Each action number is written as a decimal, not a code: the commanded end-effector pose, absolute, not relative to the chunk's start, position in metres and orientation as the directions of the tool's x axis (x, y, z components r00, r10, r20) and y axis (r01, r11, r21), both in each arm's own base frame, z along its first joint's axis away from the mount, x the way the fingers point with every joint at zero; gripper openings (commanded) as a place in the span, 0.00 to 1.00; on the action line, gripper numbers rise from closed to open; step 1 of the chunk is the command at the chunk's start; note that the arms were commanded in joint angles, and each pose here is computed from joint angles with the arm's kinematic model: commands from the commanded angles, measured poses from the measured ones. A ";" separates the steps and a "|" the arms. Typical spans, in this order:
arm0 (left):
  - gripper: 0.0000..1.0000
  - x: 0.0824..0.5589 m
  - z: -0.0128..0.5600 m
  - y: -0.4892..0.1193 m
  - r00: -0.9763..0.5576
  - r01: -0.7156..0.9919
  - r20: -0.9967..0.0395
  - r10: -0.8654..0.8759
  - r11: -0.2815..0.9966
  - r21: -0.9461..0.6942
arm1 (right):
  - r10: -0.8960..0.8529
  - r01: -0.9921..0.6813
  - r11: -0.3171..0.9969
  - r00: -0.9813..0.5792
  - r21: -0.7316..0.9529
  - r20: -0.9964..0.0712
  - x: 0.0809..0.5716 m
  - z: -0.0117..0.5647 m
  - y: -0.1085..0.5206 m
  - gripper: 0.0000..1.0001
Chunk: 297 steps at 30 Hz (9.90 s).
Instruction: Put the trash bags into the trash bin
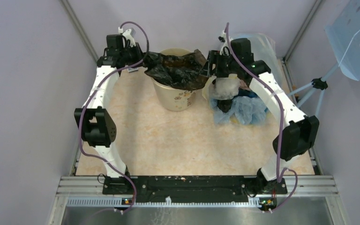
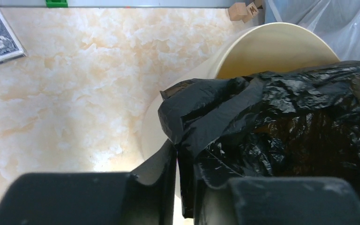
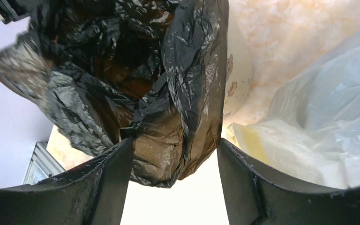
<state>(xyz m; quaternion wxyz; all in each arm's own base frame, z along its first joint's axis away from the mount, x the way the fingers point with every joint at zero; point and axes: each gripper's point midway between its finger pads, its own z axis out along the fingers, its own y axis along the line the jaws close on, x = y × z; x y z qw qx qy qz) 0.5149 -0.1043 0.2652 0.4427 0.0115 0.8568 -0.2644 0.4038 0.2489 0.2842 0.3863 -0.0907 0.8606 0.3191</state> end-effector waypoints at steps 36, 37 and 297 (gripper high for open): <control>0.58 0.384 0.324 -0.129 -0.545 0.332 -0.707 -0.451 0.658 -0.676 | 0.226 -0.422 0.671 -0.667 0.610 -0.710 0.368 0.294 0.271 0.54; 0.56 0.385 0.322 -0.128 -0.541 0.326 -0.707 -0.456 0.661 -0.676 | 0.222 -0.417 0.677 -0.670 0.606 -0.709 0.368 0.292 0.272 0.54; 0.00 0.438 0.183 -0.096 -0.730 0.100 -0.345 -0.591 0.406 -0.908 | 0.131 -0.553 0.652 -0.592 0.519 -0.795 0.249 0.212 0.277 0.00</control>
